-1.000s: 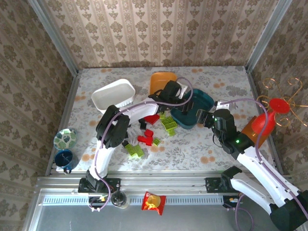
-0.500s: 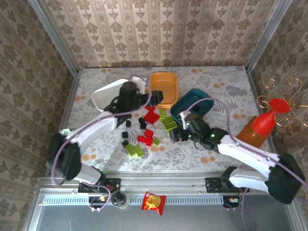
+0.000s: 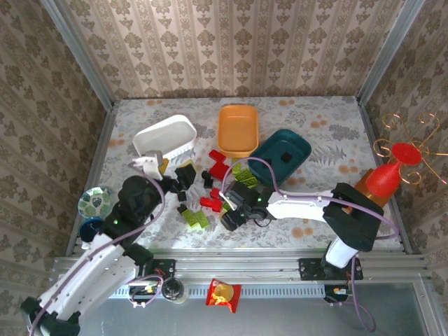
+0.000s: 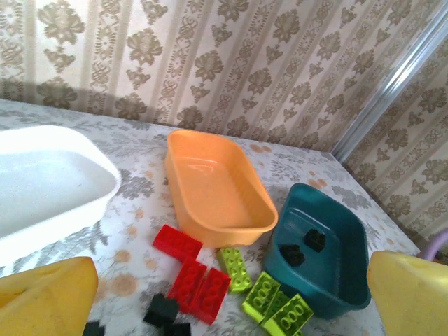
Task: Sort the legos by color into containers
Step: Pick up the lego from the bottom-center of the table.
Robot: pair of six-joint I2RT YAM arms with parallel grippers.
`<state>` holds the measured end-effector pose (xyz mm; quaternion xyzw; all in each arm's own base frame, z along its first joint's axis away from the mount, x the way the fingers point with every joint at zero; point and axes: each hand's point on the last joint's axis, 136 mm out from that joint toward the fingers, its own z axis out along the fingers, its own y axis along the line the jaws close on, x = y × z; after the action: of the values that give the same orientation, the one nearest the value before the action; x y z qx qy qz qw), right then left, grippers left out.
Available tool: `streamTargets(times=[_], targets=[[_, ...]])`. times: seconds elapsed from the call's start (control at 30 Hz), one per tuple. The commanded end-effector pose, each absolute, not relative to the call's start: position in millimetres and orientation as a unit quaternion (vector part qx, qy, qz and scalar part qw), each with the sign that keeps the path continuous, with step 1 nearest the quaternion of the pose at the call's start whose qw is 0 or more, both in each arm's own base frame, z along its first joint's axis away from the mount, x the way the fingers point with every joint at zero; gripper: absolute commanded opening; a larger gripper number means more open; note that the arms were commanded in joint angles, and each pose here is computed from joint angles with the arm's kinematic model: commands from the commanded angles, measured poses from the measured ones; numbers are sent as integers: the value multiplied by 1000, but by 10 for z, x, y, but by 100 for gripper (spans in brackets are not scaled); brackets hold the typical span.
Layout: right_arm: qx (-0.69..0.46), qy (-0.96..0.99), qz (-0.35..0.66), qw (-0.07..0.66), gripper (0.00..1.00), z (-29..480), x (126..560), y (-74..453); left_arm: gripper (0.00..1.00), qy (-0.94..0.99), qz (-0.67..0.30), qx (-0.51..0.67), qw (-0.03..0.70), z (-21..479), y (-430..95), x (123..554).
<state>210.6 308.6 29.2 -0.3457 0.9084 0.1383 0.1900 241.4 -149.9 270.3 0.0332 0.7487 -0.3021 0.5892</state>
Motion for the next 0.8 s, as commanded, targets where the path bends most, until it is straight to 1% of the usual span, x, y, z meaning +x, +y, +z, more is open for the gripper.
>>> streamTargets(times=[0.0,0.1,0.23,0.33,0.47,0.6,0.77], targets=[[-360,904,116,201,68,304,2228,3158,100,758,-285,3,587,2586,-1299,2347],[-361,904,92,207,65,247,2323,3151,100,763,-274,-6,585,2549,-1202,2298],[-365,904,63,215,64,199,2428,3141,100,775,-265,-6,573,2485,-1170,2275],[-368,904,51,213,58,159,2465,3134,100,781,-266,-1,565,2463,-1191,2269],[-368,904,33,215,59,106,2496,3082,100,783,-263,1,563,2468,-1192,2267],[-370,901,44,220,50,121,2487,3102,100,784,-261,2,564,2460,-1187,2270],[-371,899,72,222,36,213,2420,3099,100,790,-256,7,557,2402,-1204,2288]])
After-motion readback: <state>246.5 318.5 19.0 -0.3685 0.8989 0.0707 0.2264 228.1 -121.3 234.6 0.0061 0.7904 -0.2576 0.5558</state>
